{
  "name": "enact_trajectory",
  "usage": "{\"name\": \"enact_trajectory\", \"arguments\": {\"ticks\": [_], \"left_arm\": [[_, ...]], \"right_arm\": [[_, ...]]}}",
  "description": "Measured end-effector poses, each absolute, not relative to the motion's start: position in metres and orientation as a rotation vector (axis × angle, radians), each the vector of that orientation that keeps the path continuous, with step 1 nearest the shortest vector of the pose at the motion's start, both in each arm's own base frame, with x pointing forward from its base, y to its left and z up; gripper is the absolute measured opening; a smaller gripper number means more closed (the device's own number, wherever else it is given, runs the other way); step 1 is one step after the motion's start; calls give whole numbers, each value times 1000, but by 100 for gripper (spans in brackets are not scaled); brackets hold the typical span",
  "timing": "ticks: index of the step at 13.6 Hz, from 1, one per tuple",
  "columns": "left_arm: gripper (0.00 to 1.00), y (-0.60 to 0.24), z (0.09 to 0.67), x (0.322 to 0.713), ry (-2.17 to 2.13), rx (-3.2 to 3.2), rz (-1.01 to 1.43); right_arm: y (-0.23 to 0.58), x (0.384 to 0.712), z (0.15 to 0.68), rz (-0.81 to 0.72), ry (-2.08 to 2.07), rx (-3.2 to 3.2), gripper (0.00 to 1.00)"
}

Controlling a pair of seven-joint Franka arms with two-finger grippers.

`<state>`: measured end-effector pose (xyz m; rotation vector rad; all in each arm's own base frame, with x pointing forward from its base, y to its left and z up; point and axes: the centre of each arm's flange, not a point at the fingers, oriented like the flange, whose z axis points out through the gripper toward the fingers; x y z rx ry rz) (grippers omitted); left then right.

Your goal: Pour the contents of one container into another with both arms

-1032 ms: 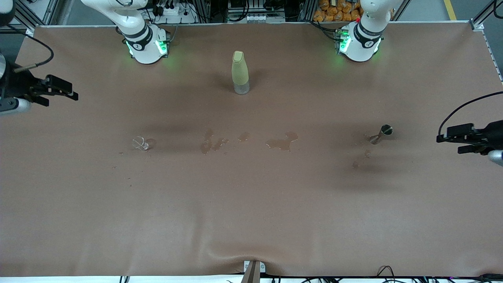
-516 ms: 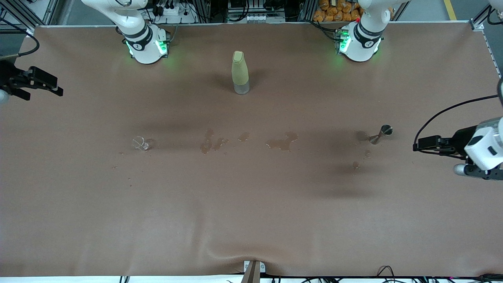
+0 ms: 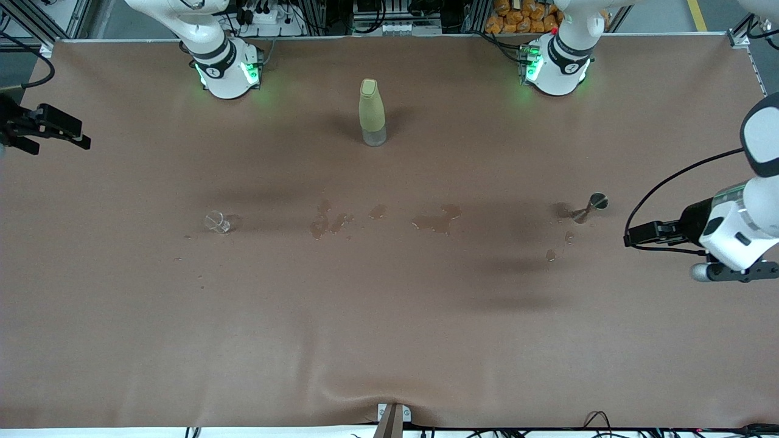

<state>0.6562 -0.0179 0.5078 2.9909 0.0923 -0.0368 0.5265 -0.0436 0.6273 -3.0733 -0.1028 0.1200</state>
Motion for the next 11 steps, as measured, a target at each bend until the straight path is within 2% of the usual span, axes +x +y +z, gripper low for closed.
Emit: {"name": "enact_trajectory", "arguments": {"ticks": [3,6,11], "left_arm": [[100,-16,532,644,99,3013,61],[100,-14,527,628,86,3072,85],[100,-10,553,622,180,3065,176]], "right_arm": [[-44,527,627,121,-103,-3074,100],[-43,527,627,126,-109,-3092,100],[-44,527,627,130,-114,-3117,100]]}}
